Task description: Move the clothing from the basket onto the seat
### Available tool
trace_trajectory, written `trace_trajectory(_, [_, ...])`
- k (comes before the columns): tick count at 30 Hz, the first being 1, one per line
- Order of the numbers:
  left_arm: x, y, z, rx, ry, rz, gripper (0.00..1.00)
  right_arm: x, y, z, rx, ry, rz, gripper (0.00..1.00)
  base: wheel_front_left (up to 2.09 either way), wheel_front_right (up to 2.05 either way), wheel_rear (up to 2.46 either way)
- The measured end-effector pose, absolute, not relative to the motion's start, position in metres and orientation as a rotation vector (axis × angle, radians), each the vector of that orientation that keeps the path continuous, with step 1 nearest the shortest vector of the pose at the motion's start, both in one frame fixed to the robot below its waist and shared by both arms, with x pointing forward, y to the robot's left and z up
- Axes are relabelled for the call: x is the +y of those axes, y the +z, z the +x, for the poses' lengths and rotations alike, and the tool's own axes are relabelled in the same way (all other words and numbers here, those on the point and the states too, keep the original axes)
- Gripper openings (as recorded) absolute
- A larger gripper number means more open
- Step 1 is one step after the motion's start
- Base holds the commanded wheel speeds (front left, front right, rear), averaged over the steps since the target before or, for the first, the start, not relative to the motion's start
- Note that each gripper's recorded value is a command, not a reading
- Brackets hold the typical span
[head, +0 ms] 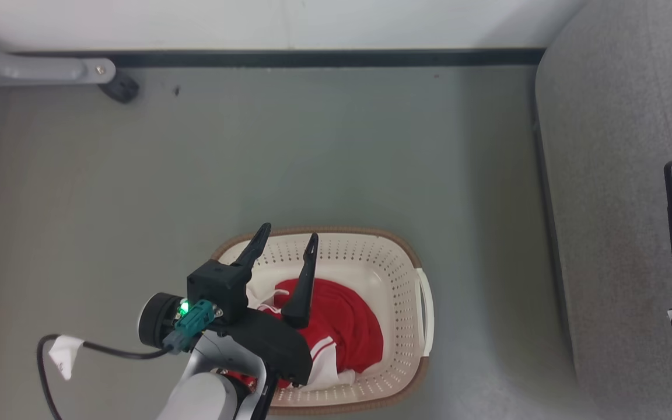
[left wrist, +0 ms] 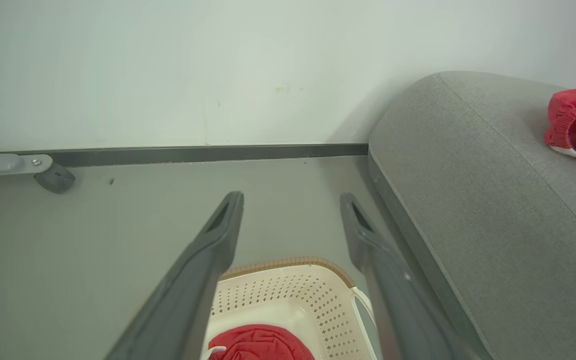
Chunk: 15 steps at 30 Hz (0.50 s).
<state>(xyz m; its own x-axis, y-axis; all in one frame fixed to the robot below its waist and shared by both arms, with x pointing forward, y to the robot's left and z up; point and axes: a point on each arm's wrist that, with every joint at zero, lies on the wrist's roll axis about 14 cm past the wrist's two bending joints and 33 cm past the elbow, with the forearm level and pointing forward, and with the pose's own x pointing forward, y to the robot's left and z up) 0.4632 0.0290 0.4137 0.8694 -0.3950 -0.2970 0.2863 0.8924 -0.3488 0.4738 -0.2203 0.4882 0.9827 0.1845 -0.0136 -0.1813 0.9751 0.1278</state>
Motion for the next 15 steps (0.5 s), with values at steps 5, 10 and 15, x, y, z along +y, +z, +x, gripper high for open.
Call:
trace_trajectory(5, [0.030,0.365,0.462,0.508,-0.348,-0.278,1.00,-0.222,0.474,0.485,0.046,0.182,0.129,1.00,0.00,0.00,0.00])
trace_trajectory(10, [0.030,0.311,0.448,0.674,-0.345,-0.246,1.00,-0.225,0.454,0.492,0.082,0.180,0.131,1.00,0.00,0.00,0.00])
trace_trajectory(15, [0.025,0.279,0.440,0.778,-0.359,-0.213,1.00,-0.227,0.443,0.495,0.098,0.172,0.133,1.00,0.00,0.00,0.00])
